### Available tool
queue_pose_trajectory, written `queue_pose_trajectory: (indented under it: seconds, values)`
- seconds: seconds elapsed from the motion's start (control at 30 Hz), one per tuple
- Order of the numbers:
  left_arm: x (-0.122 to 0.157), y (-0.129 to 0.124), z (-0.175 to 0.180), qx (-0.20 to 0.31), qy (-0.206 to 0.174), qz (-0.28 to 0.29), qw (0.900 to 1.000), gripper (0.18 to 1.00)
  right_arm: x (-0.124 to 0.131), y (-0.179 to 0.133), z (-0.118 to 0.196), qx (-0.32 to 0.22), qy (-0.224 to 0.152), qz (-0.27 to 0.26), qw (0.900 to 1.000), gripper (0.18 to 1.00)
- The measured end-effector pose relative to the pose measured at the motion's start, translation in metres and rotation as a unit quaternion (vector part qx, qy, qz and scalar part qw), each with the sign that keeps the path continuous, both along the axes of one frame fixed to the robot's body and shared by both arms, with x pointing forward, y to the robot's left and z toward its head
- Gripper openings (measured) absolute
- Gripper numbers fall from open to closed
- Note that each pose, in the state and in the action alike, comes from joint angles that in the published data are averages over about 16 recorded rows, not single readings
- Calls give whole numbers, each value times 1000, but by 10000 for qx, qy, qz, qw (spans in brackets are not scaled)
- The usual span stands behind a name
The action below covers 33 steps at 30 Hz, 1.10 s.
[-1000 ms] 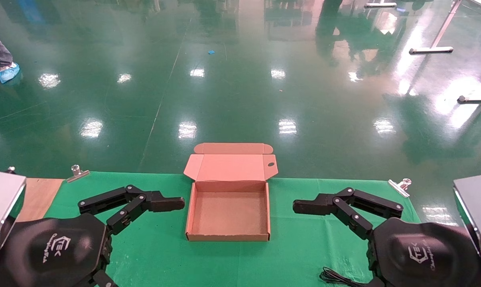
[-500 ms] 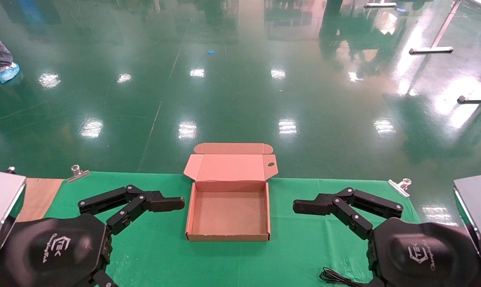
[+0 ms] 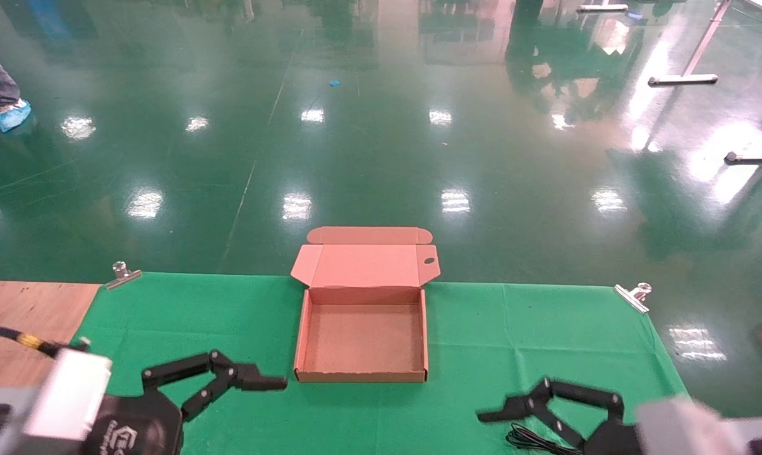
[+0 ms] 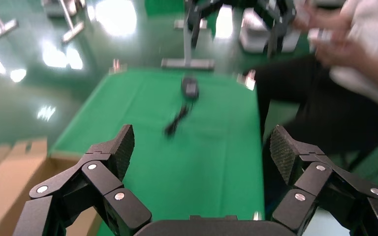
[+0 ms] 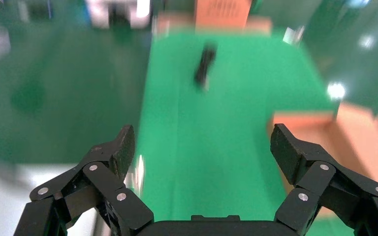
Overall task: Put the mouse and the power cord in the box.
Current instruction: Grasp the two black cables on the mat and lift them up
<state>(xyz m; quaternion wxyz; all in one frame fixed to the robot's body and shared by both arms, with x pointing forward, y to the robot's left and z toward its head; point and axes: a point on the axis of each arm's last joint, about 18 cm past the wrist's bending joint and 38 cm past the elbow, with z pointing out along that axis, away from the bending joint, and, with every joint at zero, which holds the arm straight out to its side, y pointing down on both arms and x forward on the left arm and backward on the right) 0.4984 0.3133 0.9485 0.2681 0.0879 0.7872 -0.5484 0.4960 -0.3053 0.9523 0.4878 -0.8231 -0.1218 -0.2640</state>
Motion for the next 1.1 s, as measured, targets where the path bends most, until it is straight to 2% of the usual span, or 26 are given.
queue_pose_trajectory:
  seconds: [0.13,0.27,0.43,0.6,0.73,0.83,0.97,1.1]
  values:
    - [16,13,-20,555,15,339,9979,1001,17,-3,-14,-784,-74,-273,9965,1001]
    - [34,30,-41,1204,9,712,9902,1001,38,-8,-27,-1518,-165,-597,9865,1001]
    - [60,56,-65,2097,-65,1165,9708,1001,65,-17,-40,-2357,-332,-1008,9660,1001]
    - [85,82,-79,2931,-248,1484,9442,1001,90,-25,-49,-2984,-522,-1362,9432,1001]
    - [103,97,-88,3525,-401,1595,9212,1001,110,-28,-55,-3310,-684,-1554,9282,1001]
    - [114,104,-95,3838,-449,1593,9085,1001,124,-27,-61,-3437,-781,-1640,9214,1001]
    - [125,110,-105,4132,-447,1521,8968,1001,142,-24,-72,-3494,-856,-1706,9173,1001]
    - [133,113,-116,4315,-377,1445,8897,1001,158,-23,-84,-3506,-886,-1760,9156,1001]
